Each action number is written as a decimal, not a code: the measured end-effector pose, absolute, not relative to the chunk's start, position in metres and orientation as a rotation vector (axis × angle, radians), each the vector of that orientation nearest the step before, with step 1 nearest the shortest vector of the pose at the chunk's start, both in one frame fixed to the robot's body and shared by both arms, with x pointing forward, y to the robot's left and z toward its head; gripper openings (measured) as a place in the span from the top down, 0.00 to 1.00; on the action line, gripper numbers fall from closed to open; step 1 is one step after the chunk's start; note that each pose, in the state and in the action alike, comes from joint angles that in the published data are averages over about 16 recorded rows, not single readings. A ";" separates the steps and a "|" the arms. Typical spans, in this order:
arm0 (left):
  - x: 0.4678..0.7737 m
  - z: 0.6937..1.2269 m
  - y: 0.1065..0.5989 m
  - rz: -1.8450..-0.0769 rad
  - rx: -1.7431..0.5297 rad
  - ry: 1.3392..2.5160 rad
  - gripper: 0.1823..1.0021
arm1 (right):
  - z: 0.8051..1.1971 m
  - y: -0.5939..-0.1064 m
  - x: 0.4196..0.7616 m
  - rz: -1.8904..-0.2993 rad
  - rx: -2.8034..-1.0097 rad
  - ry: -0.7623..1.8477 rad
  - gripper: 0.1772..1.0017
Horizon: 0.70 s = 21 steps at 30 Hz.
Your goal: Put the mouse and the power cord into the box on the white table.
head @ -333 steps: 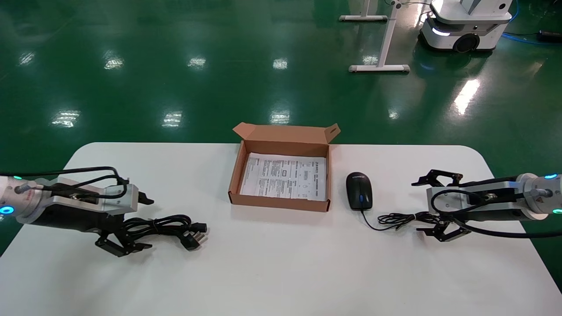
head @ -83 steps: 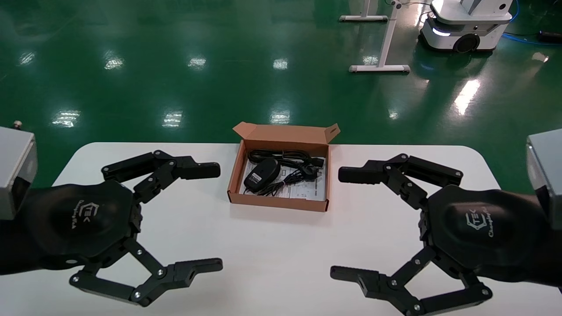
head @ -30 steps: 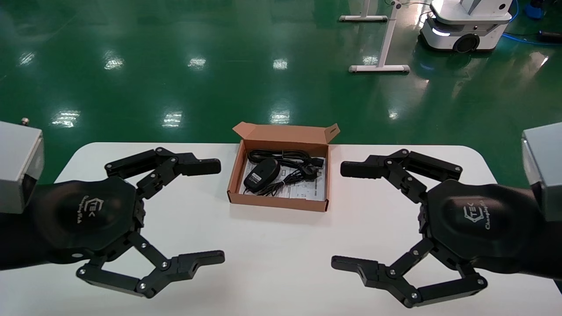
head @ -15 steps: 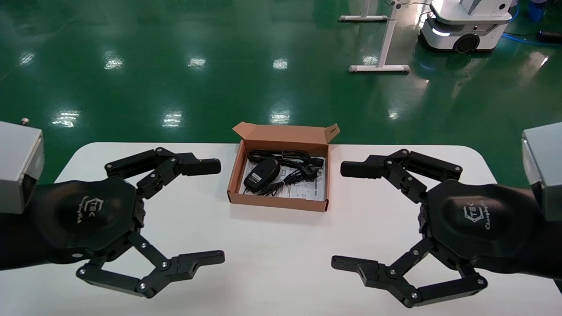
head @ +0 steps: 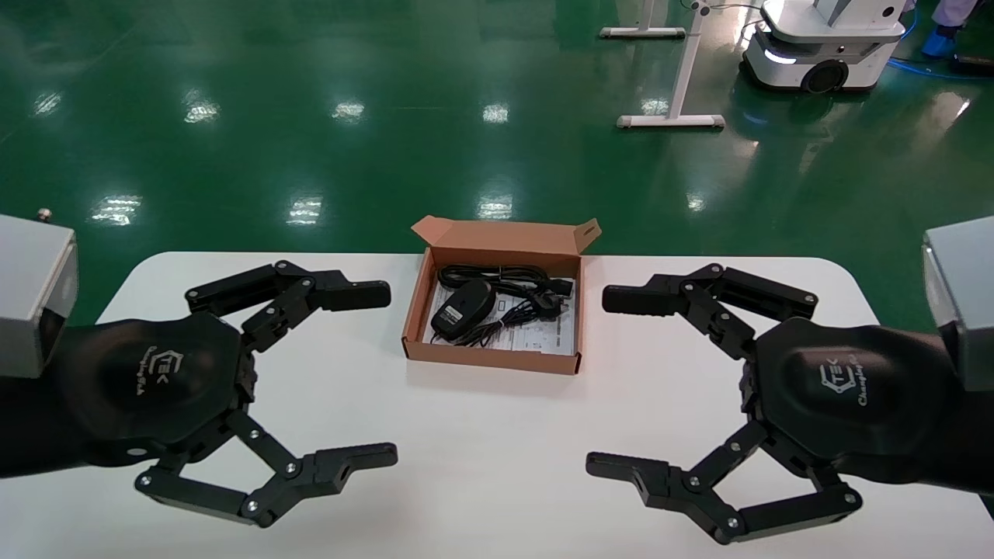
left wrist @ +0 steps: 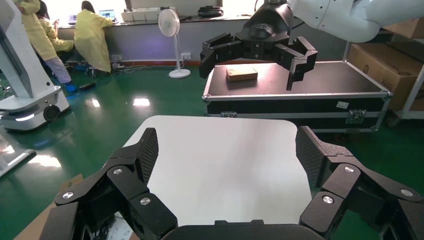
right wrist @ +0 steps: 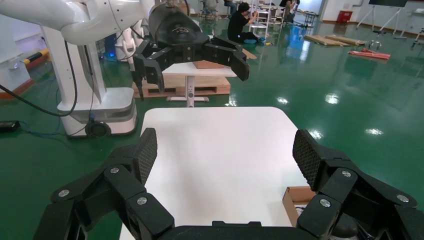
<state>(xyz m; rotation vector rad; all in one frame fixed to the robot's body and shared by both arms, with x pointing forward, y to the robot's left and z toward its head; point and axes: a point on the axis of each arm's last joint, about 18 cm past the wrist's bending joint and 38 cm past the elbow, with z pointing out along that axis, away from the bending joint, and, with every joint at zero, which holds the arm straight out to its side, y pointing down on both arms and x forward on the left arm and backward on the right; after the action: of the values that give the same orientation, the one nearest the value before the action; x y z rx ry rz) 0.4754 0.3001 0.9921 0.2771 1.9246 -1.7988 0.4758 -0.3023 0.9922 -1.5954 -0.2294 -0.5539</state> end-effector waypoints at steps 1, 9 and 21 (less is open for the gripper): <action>0.475 0.992 0.300 -1.799 0.277 1.925 0.00 | 0.992 -0.302 0.476 -0.554 -1.595 -0.229 0.00; 0.475 0.992 0.300 -1.799 0.277 1.925 0.00 | 0.992 -0.302 0.476 -0.554 -1.595 -0.229 0.00; 0.475 0.992 0.300 -1.799 0.277 1.925 0.00 | 0.992 -0.302 0.476 -0.554 -1.595 -0.229 0.00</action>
<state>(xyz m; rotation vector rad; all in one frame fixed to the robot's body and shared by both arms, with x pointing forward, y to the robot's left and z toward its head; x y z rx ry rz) 0.4754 0.3001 0.9921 0.2771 1.9246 -1.7988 0.4759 -0.3023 0.9922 -1.5954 -0.2294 -0.5539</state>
